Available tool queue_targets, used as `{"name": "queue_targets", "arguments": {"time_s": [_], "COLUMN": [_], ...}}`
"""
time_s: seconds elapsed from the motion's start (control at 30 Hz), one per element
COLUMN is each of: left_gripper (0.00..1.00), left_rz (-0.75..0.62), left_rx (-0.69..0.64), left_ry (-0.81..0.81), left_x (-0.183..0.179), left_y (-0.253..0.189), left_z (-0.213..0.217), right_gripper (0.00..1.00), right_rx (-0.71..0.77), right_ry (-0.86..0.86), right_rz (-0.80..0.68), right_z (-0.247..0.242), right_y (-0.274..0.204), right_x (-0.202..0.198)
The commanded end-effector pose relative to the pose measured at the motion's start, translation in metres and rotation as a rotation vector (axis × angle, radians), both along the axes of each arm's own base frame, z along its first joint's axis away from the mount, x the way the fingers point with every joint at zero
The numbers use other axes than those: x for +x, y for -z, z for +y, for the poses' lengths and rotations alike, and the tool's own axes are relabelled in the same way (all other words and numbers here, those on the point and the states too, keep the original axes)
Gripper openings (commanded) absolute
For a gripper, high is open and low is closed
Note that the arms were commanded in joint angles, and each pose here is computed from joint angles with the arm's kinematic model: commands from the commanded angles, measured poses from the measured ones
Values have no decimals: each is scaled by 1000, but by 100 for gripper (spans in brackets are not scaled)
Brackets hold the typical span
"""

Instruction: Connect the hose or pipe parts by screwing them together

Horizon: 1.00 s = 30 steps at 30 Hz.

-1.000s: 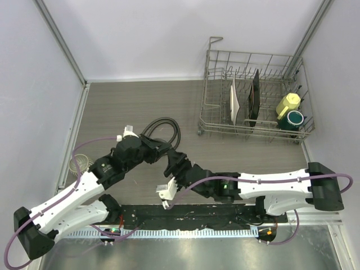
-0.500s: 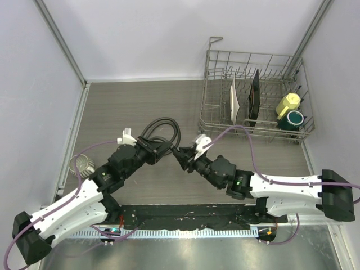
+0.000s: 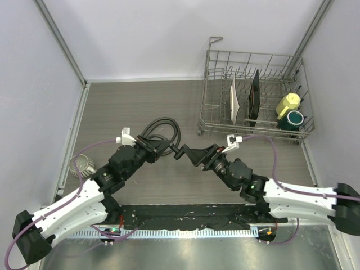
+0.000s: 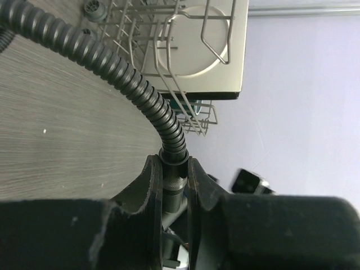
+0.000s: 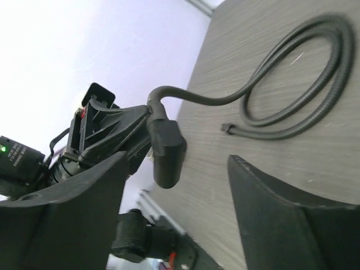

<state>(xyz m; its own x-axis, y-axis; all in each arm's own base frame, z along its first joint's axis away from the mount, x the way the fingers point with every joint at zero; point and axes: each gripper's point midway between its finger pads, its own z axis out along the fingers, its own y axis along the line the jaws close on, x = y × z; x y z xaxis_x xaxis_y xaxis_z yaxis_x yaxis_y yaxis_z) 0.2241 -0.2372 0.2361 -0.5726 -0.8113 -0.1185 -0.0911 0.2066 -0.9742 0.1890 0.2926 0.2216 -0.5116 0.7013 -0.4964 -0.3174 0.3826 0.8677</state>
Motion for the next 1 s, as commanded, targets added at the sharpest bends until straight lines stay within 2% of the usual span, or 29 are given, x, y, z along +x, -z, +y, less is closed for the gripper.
{"name": "queue_targets", "arguments": {"time_s": [0.0,0.03,0.07,0.1,0.13,0.17,0.2,0.3,0.33,0.4,0.43,0.53,0.7,0.77,0.83,0.87,0.9,0.97], "left_gripper": [0,0,0,0,0,0,0,0,0,0,0,0,0,0,0,0,0,0], "left_rz": [-70,-60,-33,-35,-22,-2,-4,23,32,52,67,80,72,73,80,84,83,80], "left_rx": [-23,-9,23,27,42,57,53,62,69,80,95,95,84,78,61,49,43,37], "left_ry": [-58,-54,-47,-40,-35,-24,-16,6,14,35,41,63,69,74,85,90,94,97], "left_x": [8,8,7,6,7,6,6,5,5,3,3,0,-2,-3,-5,-7,-7,-8], "left_y": [-36,-34,-27,-32,-28,-25,-31,-32,-31,-34,-31,-39,-53,-56,-57,-58,-59,-60], "left_z": [9,9,8,7,5,4,2,-4,-6,-9,-10,-13,-13,-13,-15,-16,-17,-17], "right_gripper": [80,80,80,80,81,81,82,85,87,87,88,89,89,89,86,84,77,55], "right_rx": [-350,-525,-590,-765,-887,-929,-1107,-1338,-1482,-1544,-1622,-1671,-1727,-1784,-1809,-1835,-1806,-1755], "right_ry": [69,53,6,-34,-81,-127,-153,-197,-225,-278,-285,-293,-402,-393,-302,-285,-224,-162], "right_rz": [-172,-207,-296,-445,-496,-585,-745,-970,-1102,-1271,-1391,-1538,-1641,-1641,-1645,-1636,-1614,-1546], "right_z": [-35,-44,-41,-43,-46,-40,-43,-33,-28,-11,-5,10,27,26,32,32,38,40], "right_y": [-35,-22,-40,-44,-37,-53,-56,-66,-66,-72,-75,-75,-54,-45,-48,-41,-47,-50], "right_x": [7,6,3,5,4,0,4,5,9,-1,-2,-10,-22,-18,-11,-7,-4,0]}}
